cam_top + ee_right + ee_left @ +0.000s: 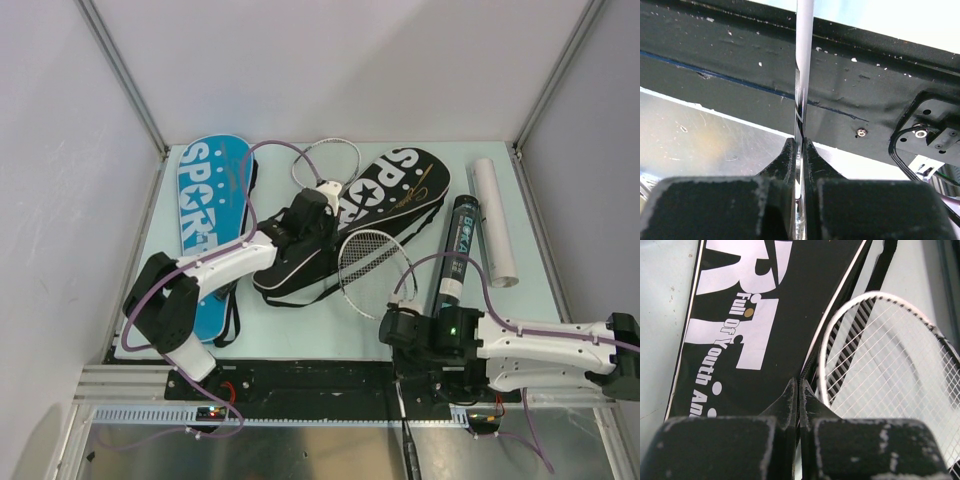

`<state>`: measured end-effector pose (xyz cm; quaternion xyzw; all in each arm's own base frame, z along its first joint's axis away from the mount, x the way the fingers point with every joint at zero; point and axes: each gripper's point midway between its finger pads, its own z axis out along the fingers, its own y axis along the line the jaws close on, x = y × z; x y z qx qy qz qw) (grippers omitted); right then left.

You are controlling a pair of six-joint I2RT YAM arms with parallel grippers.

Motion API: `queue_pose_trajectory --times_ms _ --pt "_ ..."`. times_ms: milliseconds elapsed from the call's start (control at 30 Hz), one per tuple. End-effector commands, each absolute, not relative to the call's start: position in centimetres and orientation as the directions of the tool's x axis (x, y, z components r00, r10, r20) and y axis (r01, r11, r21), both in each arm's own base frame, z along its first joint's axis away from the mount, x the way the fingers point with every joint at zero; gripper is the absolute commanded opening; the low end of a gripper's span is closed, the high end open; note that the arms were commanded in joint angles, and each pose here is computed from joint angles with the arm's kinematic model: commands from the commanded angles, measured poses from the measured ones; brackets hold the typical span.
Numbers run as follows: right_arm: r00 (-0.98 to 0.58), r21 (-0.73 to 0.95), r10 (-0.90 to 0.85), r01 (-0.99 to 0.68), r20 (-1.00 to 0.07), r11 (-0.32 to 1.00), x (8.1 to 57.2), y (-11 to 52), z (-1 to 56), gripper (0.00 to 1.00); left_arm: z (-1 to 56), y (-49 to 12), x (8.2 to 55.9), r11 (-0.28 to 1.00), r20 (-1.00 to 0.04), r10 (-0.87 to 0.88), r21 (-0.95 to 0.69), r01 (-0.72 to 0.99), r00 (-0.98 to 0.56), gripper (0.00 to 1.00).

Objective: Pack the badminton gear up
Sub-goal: Place the racket in the racket bag.

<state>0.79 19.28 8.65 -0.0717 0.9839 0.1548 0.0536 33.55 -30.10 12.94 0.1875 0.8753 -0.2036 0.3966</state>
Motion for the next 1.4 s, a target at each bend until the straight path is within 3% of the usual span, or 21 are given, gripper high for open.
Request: queue_pose_trajectory --times_ms 0,200,367,633,1100,1367 --pt "-0.985 0.286 -0.106 -0.143 -0.139 0.947 0.5 19.5 8.5 0.0 15.4 -30.8 35.3 0.848 -0.814 0.103 -0.228 0.478 -0.571 0.0" --pt "-0.984 0.297 -0.096 -0.138 -0.15 0.945 0.6 19.9 8.5 0.0 15.6 -30.8 35.2 0.847 -0.817 0.1 -0.23 0.48 -0.568 0.0" --pt "-0.971 0.346 -0.004 -0.089 -0.24 0.934 3.0 21.1 9.2 0.0 15.5 -30.7 34.5 0.838 -0.81 0.093 -0.25 0.484 -0.58 0.0" --pt "-0.928 0.449 0.169 0.001 -0.334 0.893 11.1 23.5 10.9 0.0 15.3 -31.2 32.5 0.794 -0.787 0.068 -0.329 0.511 -0.613 0.0" --pt "-0.836 0.528 0.253 -0.051 -0.487 0.848 25.0 26.9 12.7 0.0 14.7 -32.9 29.1 0.678 -0.728 0.013 -0.497 0.541 -0.685 0.0" --pt "-0.764 0.521 0.349 0.019 -0.543 0.853 32.1 27.8 12.1 0.0 15.0 -33.2 28.2 0.648 -0.689 -0.043 -0.57 0.504 -0.724 0.0"
